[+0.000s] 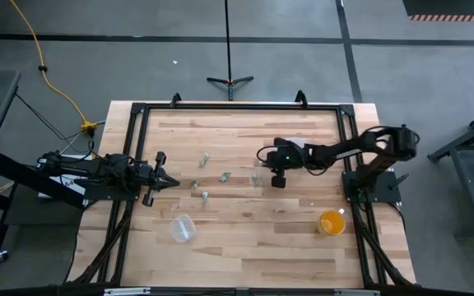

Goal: Pick and place Stevia / Truvia into bins
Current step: Put the stevia packet into the round transparent container

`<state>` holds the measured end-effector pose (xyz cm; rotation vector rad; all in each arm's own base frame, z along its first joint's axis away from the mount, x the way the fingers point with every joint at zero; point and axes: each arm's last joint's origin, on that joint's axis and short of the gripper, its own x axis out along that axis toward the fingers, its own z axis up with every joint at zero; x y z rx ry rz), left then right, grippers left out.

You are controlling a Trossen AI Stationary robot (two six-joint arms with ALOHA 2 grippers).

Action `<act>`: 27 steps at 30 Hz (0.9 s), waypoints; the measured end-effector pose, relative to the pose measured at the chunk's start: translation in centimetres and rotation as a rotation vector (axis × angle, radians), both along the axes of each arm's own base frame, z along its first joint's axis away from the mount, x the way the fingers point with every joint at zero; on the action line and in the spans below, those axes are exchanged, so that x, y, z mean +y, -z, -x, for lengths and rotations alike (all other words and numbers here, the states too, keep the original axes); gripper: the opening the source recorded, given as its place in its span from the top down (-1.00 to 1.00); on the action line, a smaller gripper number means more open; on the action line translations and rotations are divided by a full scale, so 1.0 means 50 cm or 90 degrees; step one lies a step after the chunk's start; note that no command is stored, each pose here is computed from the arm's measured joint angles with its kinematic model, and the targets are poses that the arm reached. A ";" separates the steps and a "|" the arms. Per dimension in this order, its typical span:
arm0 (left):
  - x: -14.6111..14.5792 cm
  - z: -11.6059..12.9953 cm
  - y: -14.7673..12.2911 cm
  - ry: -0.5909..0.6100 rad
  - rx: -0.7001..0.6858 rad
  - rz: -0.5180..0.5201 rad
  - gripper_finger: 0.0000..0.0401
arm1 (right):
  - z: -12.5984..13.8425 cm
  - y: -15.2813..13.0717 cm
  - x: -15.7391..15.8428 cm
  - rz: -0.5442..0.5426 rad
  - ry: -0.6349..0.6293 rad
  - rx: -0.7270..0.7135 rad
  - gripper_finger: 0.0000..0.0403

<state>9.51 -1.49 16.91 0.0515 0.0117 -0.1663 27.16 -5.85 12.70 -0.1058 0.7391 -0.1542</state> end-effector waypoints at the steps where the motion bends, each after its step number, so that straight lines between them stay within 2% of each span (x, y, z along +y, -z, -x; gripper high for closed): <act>1: 0.000 0.000 0.000 0.000 0.000 0.000 0.73 | 0.006 -0.009 -0.001 0.012 0.007 0.007 0.90; 4: 0.000 0.000 0.000 0.000 0.000 0.000 0.73 | 0.032 -0.042 -0.007 0.054 0.054 0.032 0.96; 11: 0.000 0.000 0.000 0.000 0.000 0.000 0.73 | 0.109 -0.115 -0.016 0.104 0.153 0.073 0.83; 15: 0.000 0.000 0.000 0.000 0.000 0.000 0.73 | 0.145 -0.117 -0.029 0.058 0.185 0.126 0.86; 19: 0.000 0.000 0.000 0.000 0.000 0.000 0.73 | 0.155 -0.112 -0.039 -0.005 0.194 0.133 0.85; 22: 0.000 0.000 0.000 0.000 0.000 0.000 0.73 | 0.153 -0.114 -0.040 -0.012 0.190 0.119 0.72; 27: 0.000 0.000 0.000 0.000 0.000 0.000 0.73 | 0.137 -0.126 -0.037 -0.012 0.160 0.057 0.35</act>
